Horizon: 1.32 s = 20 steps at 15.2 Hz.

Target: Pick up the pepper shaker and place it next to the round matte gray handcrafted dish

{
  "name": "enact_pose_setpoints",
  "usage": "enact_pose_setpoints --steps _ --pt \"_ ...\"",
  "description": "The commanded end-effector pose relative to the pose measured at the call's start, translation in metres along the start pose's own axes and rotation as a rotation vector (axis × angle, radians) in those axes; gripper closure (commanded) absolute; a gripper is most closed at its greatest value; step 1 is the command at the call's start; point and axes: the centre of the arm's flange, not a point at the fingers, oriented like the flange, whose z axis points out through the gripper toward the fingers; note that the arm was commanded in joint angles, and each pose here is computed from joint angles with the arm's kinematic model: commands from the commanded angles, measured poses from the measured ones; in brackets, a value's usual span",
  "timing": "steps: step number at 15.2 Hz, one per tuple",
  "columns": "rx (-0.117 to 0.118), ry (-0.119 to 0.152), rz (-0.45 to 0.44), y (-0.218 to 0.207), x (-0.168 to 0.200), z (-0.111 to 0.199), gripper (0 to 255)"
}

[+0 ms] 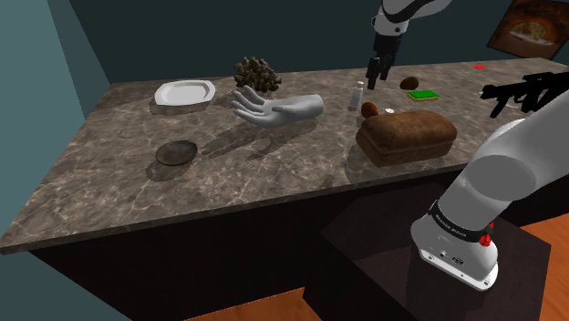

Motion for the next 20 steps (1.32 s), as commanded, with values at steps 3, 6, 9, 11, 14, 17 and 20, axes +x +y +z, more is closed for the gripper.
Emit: enact_pose_setpoints --steps 3,6,9,11,14,17,20 --pt "-0.009 0.017 -0.011 0.036 0.030 0.018 0" --pt "-0.014 0.030 -0.019 0.063 0.052 0.033 0" --pt "-0.019 0.042 -0.026 0.090 0.074 0.047 0" --pt "-0.023 0.050 -0.031 0.108 0.089 0.057 0" --pt "-0.028 0.063 -0.039 0.135 0.112 0.070 0" --pt "-0.030 0.068 -0.042 0.147 0.123 0.082 0" --pt "-0.030 0.068 -0.042 0.148 0.124 0.097 0"
